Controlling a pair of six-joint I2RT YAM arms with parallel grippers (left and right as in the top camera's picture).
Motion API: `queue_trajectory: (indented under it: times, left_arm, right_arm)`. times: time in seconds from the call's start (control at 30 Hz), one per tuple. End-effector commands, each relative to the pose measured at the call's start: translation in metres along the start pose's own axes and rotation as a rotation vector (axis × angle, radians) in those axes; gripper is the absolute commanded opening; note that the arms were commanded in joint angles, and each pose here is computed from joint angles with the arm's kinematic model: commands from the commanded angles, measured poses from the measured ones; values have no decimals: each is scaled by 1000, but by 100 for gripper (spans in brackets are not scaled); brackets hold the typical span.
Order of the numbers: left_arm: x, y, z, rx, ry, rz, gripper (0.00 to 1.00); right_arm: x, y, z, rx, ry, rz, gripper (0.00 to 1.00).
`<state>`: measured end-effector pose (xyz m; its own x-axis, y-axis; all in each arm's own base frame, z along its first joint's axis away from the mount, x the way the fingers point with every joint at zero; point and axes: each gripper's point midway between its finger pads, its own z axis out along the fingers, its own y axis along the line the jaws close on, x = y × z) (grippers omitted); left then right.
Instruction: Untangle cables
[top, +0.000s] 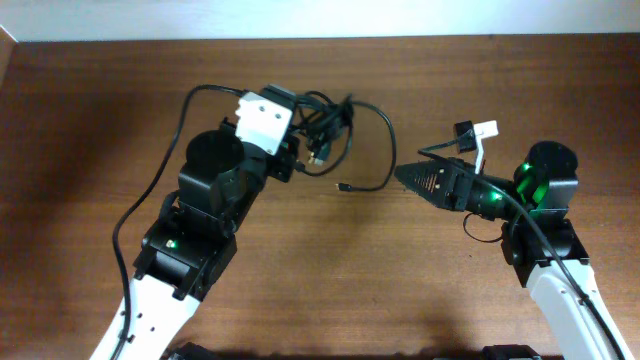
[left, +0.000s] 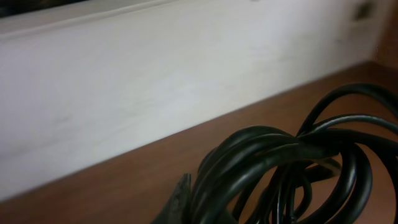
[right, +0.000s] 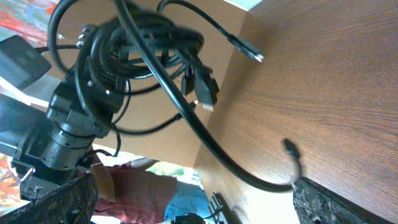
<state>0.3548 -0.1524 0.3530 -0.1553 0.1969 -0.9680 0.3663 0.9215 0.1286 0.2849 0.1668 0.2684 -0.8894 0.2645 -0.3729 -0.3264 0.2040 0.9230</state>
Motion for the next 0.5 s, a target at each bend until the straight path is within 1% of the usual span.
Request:
queue_trajectory:
  times: [0.0, 0.1, 0.13, 0.2, 0.3, 0.47]
  left_arm:
    - [-13, 28, -12, -149, -42, -158, 0]
    - [-11, 22, -11, -118, -36, -184, 0]
    - [-10, 16, -10, -82, -29, -183, 0]
    - [-10, -10, -10, 71, -18, -179, 0]
    - [-5, -38, -14, 228, 7, -178, 0]
    - [-2, -38, -21, 233, 23, -174, 0]
  right_arm:
    - [-2, 3, -1, 2, -14, -11, 99]
    - [-3, 3, -1, 5, -18, -10, 99]
    - [-4, 2, -1, 8, -21, -8, 99]
    - [-8, -2, -2, 28, -50, 69, 99]
    - [-18, -9, -3, 60, -116, 220, 99]
    - [-25, -13, -4, 78, -158, 270, 99]
